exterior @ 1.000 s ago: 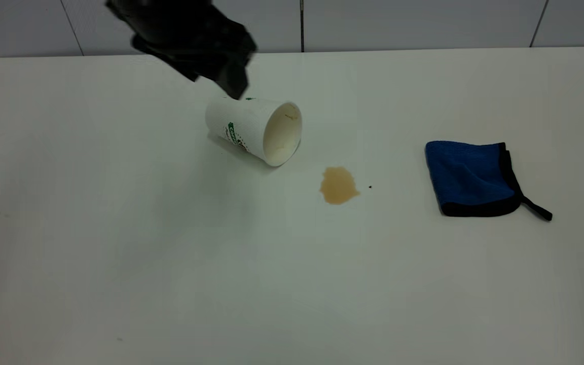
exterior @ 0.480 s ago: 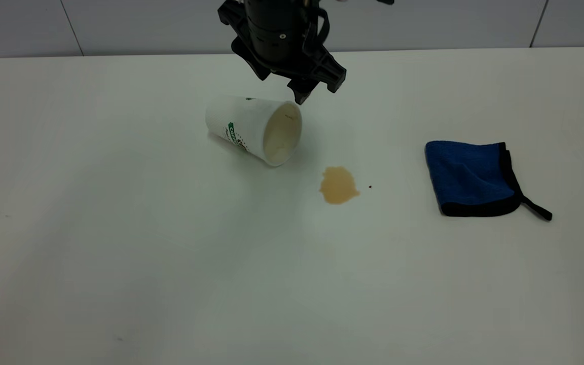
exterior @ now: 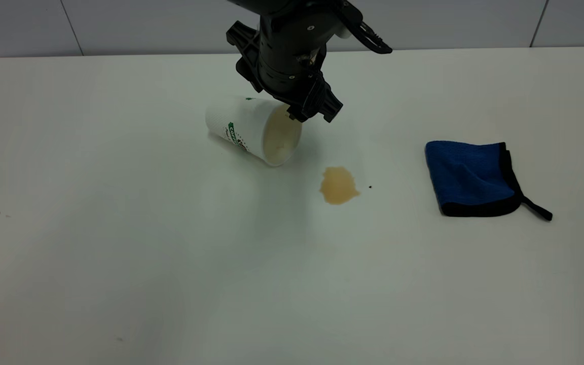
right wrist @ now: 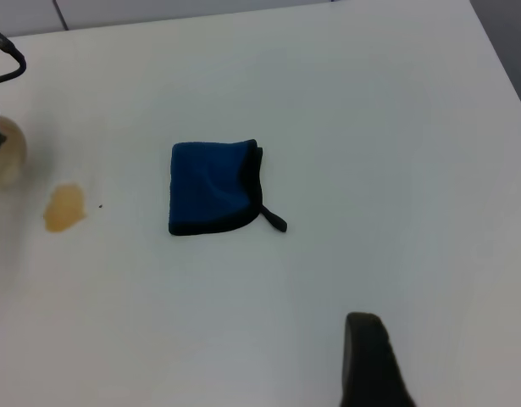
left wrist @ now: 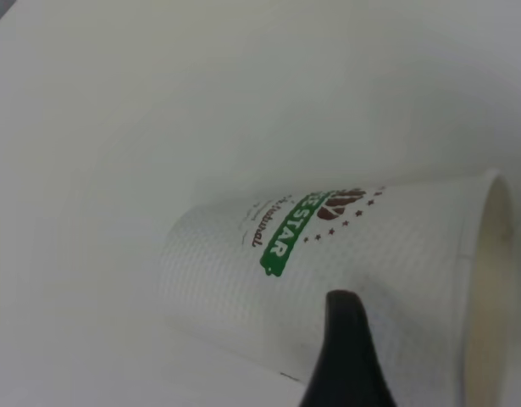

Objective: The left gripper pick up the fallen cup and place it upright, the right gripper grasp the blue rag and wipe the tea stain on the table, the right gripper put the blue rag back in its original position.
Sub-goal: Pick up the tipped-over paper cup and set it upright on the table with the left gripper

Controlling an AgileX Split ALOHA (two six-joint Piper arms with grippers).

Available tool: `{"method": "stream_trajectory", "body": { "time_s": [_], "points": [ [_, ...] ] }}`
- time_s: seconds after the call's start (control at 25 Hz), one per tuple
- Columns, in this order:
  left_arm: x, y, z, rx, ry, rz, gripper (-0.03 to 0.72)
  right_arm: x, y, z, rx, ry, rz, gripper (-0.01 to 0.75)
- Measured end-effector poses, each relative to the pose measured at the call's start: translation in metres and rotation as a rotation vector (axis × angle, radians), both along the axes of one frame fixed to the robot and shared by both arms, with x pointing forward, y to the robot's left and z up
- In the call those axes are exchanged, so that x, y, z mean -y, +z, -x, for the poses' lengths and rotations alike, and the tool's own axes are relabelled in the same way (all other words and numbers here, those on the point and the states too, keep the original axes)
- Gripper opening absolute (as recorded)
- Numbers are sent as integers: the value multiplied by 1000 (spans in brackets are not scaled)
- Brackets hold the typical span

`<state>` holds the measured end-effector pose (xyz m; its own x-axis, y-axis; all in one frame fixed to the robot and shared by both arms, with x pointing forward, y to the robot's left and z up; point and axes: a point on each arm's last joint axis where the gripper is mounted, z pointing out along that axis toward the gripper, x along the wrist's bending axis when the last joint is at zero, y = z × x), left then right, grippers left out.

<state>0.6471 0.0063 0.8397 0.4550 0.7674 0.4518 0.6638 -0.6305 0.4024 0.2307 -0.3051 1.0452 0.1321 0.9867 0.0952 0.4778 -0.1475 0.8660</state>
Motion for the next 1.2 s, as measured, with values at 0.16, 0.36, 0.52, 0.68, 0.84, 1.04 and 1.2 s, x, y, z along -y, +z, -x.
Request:
{"method": "stream_trajectory", "body": {
  "time_s": [0.16, 0.36, 0.52, 0.68, 0.84, 1.04, 1.2],
  "points": [
    [-1, -5, -2, 26, 7, -14, 591, 0, 0, 0, 0, 0, 0, 491],
    [-4, -16, -1, 15, 21, -44, 591, 0, 0, 0, 0, 0, 0, 491],
    [-8, -28, -1, 11, 22, -103, 591, 0, 0, 0, 0, 0, 0, 491],
    [-13, -36, -2, 43, 47, -147, 591, 0, 0, 0, 0, 0, 0, 491],
    [-14, -38, -4, 81, 52, -159, 586, 0, 0, 0, 0, 0, 0, 491],
    [-15, -37, -5, 107, 84, -154, 463, 0, 0, 0, 0, 0, 0, 491],
    [-19, -36, -5, 114, 105, -184, 207, 0, 0, 0, 0, 0, 0, 491]
  ]
}}
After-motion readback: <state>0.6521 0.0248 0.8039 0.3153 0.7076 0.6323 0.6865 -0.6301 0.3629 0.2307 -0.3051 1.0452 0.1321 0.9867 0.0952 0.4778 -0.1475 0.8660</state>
